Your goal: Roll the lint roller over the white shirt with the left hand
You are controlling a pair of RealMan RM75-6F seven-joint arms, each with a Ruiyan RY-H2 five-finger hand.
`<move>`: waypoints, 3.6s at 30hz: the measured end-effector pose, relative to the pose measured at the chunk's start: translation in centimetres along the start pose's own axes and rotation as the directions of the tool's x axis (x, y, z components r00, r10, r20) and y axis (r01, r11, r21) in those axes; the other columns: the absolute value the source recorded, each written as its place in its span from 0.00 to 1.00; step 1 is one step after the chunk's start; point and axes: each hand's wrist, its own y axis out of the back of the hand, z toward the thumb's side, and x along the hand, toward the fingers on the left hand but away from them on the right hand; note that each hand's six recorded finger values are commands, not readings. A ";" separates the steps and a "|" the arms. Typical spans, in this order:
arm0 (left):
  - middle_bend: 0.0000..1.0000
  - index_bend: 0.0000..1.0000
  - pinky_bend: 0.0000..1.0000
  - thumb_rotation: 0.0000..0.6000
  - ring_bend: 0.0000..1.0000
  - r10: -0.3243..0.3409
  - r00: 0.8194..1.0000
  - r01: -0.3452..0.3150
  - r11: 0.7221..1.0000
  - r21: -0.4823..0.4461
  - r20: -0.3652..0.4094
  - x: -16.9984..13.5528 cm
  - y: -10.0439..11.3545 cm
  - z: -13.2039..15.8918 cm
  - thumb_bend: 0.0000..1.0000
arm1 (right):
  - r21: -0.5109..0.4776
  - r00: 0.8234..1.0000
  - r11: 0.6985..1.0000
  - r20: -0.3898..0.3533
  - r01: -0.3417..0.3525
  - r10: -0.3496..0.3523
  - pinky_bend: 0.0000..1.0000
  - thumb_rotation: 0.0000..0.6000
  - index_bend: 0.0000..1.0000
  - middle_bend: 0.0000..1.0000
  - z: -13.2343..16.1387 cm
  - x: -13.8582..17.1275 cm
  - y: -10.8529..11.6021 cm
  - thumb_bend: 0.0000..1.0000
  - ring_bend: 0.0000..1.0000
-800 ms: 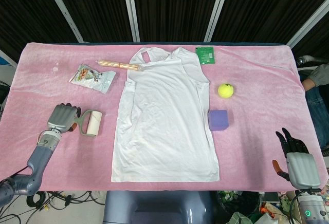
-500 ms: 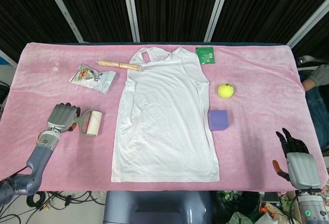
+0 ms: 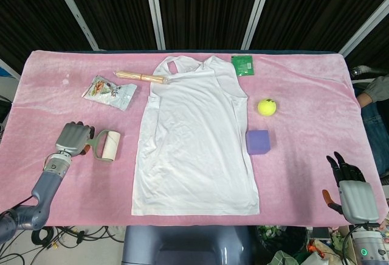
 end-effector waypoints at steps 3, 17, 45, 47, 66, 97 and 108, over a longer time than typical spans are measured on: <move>0.49 0.50 0.40 1.00 0.32 -0.006 1.000 0.006 1.000 0.004 -0.001 0.0 -0.2 0.0 0.32 | -0.001 1.000 1.000 0.001 -0.002 0.002 0.15 1.00 0.04 0.00 0.0 0.0 0.0 0.28 0.15; 0.60 0.61 0.67 1.00 0.47 0.001 1.000 -0.001 1.000 -0.001 0.016 0.1 -0.5 0.4 0.54 | -0.020 1.000 1.000 0.014 -0.012 0.013 0.15 1.00 0.04 0.00 -0.1 0.0 -0.1 0.28 0.15; 0.65 0.66 0.68 1.00 0.51 0.116 0.986 -0.104 0.989 -0.107 0.116 -2.9 6.8 1.9 0.55 | -0.047 0.999 0.999 0.033 -0.024 0.026 0.15 1.00 0.04 0.00 -0.2 0.2 -0.1 0.28 0.15; 0.65 0.66 0.69 1.00 0.51 0.117 0.984 -0.105 0.990 -0.094 0.131 -2.7 8.1 2.9 0.55 | -0.051 0.999 0.998 0.034 -0.025 0.027 0.15 1.00 0.04 0.00 -0.2 0.2 -0.1 0.28 0.15; 0.65 0.67 0.69 1.00 0.51 0.004 0.960 0.026 0.994 -0.105 0.280 1.3 13.6 14.2 0.56 | -0.072 0.998 0.997 0.050 -0.029 0.032 0.15 1.00 0.04 0.00 -0.5 0.1 0.0 0.28 0.15; 0.66 0.68 0.69 1.00 0.52 -0.113 0.963 0.099 0.993 0.068 0.245 3.7 10.5 20.2 0.56 | -0.086 0.998 0.996 0.050 -0.035 0.039 0.15 1.00 0.04 0.00 -0.5 0.2 0.0 0.28 0.15; 0.66 0.68 0.69 1.00 0.52 -0.086 0.955 0.074 0.996 0.051 0.283 3.9 12.3 23.0 0.56 | -0.087 0.998 0.996 0.050 -0.037 0.041 0.15 1.00 0.04 0.00 -0.5 0.2 -0.1 0.28 0.15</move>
